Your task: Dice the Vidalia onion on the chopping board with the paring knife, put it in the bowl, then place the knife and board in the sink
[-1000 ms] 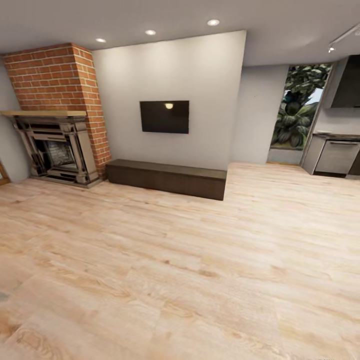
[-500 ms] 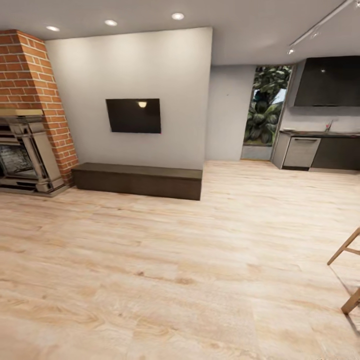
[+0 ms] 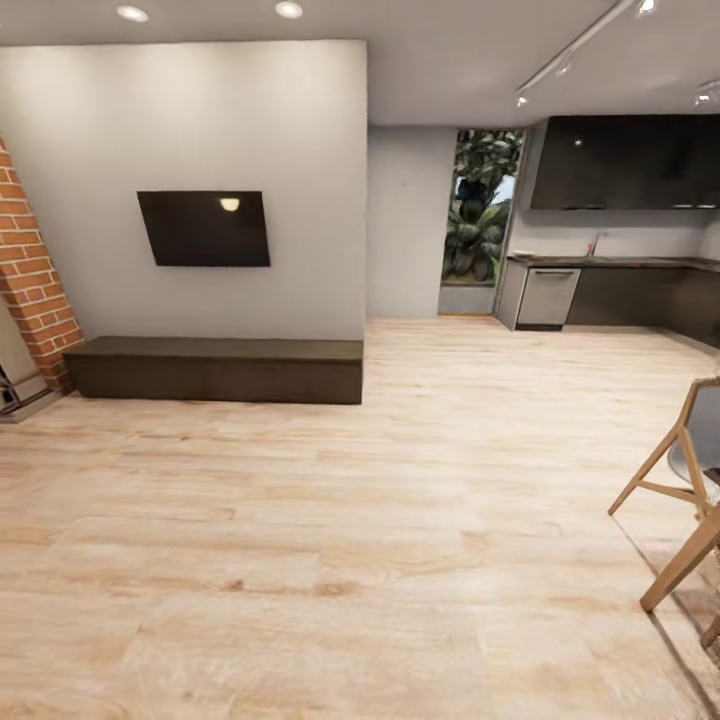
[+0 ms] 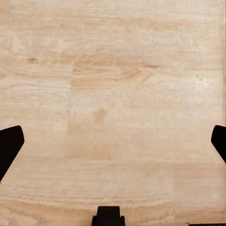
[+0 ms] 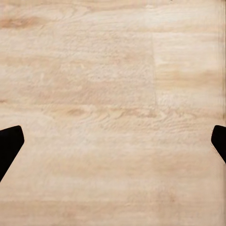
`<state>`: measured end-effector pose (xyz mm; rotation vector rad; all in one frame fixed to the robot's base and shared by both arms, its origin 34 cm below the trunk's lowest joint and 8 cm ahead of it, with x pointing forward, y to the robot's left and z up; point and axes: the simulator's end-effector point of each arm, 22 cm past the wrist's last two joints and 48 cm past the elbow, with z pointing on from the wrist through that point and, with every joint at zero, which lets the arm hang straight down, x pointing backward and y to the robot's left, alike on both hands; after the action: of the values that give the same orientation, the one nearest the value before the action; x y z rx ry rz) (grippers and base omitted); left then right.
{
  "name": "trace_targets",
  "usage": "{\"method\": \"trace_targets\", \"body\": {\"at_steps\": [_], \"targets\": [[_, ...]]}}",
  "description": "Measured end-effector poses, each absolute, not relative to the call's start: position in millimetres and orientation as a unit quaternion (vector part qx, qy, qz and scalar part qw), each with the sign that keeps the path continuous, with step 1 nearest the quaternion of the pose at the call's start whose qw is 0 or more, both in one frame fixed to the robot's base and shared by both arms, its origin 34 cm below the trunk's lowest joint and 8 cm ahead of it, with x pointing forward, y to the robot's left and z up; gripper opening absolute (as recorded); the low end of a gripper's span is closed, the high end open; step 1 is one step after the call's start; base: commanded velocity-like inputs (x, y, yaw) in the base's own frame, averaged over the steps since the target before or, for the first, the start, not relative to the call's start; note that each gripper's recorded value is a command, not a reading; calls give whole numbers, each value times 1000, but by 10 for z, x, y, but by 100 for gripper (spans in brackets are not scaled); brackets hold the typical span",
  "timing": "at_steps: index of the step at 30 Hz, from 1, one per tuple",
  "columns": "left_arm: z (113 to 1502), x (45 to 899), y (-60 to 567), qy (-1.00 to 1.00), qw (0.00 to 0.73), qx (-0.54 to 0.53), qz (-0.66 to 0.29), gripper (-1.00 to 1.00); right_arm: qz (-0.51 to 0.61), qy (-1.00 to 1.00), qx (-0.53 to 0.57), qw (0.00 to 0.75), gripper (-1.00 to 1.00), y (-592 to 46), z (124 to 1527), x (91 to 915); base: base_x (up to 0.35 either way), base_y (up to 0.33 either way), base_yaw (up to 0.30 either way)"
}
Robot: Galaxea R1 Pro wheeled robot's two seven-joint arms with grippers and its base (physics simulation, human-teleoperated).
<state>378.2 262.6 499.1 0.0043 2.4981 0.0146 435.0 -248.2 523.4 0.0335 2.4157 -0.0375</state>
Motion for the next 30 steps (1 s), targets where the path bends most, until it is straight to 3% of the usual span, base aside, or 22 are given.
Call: {"method": "trace_targets", "body": {"at_steps": [30], "targets": [[4949,3725,2626,951,308,2,6,100,-15,938,13,346,100,-2482,5177,4290,324,0,-273]]}}
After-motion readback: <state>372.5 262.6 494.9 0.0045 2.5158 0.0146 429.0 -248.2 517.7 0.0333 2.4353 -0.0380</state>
